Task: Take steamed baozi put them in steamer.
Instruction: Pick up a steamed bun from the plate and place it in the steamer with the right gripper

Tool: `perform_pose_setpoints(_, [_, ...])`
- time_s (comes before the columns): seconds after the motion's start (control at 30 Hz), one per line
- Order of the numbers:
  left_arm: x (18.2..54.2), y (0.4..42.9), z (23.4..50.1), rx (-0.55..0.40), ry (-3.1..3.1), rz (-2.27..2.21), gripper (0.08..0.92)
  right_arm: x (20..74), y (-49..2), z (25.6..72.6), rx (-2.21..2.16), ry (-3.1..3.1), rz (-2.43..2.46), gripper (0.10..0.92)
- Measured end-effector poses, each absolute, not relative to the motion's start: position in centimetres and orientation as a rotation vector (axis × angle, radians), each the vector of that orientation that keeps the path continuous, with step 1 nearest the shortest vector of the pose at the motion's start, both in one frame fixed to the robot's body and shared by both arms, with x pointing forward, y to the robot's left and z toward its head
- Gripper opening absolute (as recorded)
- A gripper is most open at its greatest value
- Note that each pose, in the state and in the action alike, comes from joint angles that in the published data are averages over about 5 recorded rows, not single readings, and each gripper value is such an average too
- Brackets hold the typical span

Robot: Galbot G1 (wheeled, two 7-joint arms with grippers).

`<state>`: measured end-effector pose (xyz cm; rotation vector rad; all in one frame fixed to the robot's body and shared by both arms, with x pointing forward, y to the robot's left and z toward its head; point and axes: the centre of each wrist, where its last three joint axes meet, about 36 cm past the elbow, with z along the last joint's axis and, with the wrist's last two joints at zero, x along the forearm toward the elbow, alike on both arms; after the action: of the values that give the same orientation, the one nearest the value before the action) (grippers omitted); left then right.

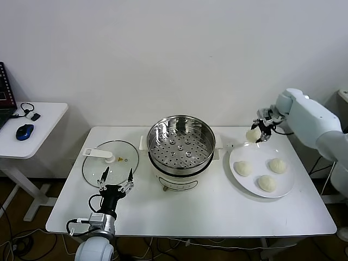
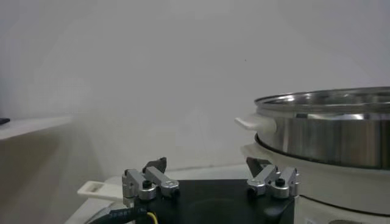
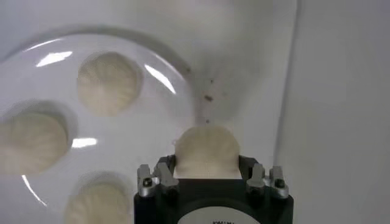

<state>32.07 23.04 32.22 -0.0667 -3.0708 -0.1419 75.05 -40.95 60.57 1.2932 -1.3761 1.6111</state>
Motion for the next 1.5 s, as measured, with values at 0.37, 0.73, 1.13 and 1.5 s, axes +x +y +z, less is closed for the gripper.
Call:
perform_pose_setpoints(0.37, [32.0, 23.1, 32.4, -0.074, -3.07, -0.154, 0.823, 74.1, -34.0, 69.7, 1.558, -1.234, 1.854, 0.719])
perform_pose_setpoints(0.73, [32.0, 23.0, 32.5, -0.068, -3.074, -0.148, 0.823, 74.0, -26.2, 73.2, 1.844, -0.929, 2.113, 0.738])
perform_pose_setpoints(1.13, [32.2, 22.5, 32.6, -0.057, -3.082, -0.125, 0.823, 75.3, -16.9, 72.1, 1.99, -0.593, 2.33, 0.74])
perform_pose_setpoints(1.5, [32.2, 22.7, 32.5, -0.037, -3.082, -0.113, 0.823, 76.8, -12.5, 67.1, 1.986, -0.447, 2.394, 0.746])
